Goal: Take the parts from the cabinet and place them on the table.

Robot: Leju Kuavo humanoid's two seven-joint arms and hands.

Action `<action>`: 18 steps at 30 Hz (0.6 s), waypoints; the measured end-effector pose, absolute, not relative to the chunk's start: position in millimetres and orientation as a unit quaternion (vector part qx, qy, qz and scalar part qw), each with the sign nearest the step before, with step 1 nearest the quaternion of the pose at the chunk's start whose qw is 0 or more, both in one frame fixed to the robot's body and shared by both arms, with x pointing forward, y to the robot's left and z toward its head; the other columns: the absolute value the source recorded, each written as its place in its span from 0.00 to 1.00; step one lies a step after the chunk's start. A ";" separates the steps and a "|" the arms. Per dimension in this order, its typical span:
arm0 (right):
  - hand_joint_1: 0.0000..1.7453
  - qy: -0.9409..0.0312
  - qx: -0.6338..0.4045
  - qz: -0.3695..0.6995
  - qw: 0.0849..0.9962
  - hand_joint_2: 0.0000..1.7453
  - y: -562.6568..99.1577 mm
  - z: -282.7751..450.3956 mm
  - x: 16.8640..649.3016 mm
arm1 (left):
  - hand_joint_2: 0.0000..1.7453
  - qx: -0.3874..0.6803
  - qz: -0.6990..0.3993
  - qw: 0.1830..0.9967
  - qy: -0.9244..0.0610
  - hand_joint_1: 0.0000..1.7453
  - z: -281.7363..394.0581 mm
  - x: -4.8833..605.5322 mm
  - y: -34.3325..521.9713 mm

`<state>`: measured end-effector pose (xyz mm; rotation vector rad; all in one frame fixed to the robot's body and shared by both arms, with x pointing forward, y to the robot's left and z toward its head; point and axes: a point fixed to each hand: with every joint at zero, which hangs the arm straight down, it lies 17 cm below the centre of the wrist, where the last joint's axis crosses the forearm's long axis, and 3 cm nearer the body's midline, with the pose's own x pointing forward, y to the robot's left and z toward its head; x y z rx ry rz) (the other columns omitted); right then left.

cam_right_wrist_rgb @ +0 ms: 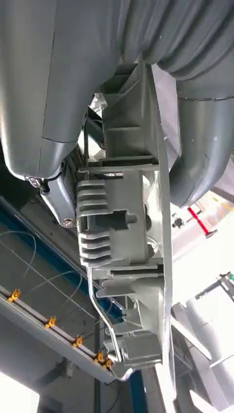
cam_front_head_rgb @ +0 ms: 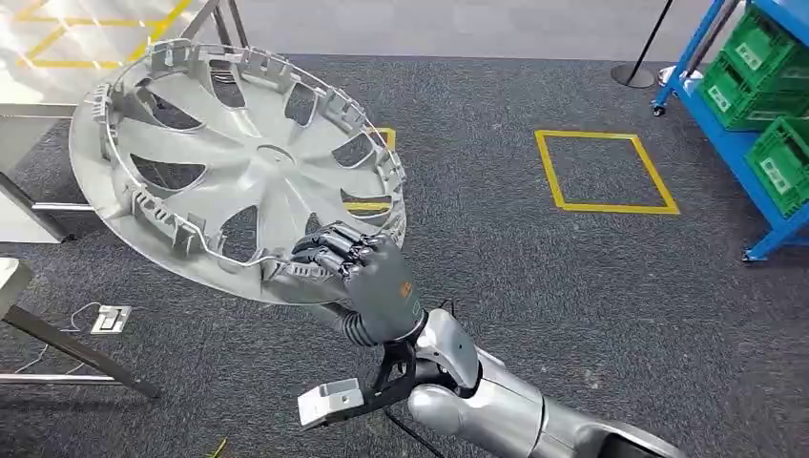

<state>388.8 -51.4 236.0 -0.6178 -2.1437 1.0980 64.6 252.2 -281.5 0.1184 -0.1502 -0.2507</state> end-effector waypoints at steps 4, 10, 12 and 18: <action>1.00 -0.813 -0.240 0.419 0.327 1.00 -52.2 232.2 387.1 | 1.00 0.058 -0.127 0.987 -0.075 0.00 -281.4 65.7 252.4; 1.00 -0.807 -0.238 0.427 0.332 1.00 -51.3 222.8 382.6 | 1.00 0.060 -0.128 0.987 -0.071 0.00 -281.7 64.5 254.6; 1.00 -0.807 -0.239 0.427 0.331 1.00 -52.1 223.1 382.8 | 1.00 0.061 -0.128 0.987 -0.073 0.00 -281.4 67.2 255.6; 1.00 -0.811 -0.236 0.425 0.327 1.00 -52.6 225.5 382.5 | 1.00 0.060 -0.129 0.987 -0.073 0.00 -281.4 66.8 253.4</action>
